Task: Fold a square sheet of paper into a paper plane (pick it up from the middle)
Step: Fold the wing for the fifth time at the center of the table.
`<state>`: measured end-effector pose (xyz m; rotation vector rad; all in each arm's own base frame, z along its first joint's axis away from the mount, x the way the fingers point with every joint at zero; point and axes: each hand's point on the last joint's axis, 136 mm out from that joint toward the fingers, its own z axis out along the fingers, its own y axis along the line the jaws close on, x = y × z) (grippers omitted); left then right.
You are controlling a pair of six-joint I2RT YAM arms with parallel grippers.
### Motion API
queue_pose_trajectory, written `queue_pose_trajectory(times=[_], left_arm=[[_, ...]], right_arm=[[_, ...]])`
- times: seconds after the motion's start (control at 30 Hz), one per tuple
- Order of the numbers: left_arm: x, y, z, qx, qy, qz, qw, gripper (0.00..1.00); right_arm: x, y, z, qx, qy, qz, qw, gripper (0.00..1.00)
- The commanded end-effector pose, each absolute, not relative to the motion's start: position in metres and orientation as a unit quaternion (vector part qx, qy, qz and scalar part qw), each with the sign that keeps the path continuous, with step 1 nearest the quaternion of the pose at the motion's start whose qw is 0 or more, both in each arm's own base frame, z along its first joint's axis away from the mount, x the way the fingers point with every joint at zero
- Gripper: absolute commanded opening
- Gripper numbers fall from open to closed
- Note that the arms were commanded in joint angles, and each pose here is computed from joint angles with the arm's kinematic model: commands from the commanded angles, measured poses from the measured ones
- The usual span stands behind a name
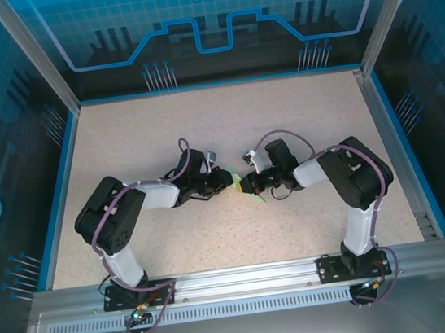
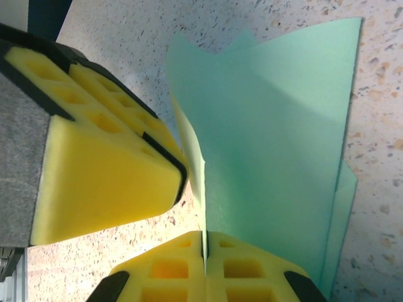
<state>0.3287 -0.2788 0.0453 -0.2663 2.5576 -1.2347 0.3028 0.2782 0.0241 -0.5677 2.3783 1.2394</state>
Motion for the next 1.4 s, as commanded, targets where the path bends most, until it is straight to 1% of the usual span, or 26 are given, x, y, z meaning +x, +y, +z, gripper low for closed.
queue_pose_trajectory(times=[0.0, 0.2, 0.43, 1.03, 1.37], left_arm=[[0.332, -0.271, 0.057, -0.081, 0.883, -0.427, 0.180, 0.17], [0.332, -0.263, 0.058, -0.090, 0.881, -0.419, 0.200, 0.17], [0.336, -0.263, 0.058, -0.100, 0.877, -0.423, 0.207, 0.17], [0.338, -0.275, 0.045, -0.101, 0.872, -0.442, 0.182, 0.16], [0.343, -0.278, 0.037, -0.102, 0.873, -0.443, 0.176, 0.15]], right_arm=[[0.303, 0.274, 0.015, -0.180, 0.858, 0.446, 0.181, 0.04], [0.304, 0.273, 0.012, -0.154, 0.864, 0.450, 0.166, 0.04], [0.305, 0.269, 0.009, -0.129, 0.869, 0.450, 0.160, 0.04], [0.308, 0.264, 0.009, -0.074, 0.870, 0.467, 0.143, 0.01], [0.307, 0.264, 0.009, -0.065, 0.870, 0.470, 0.135, 0.01]])
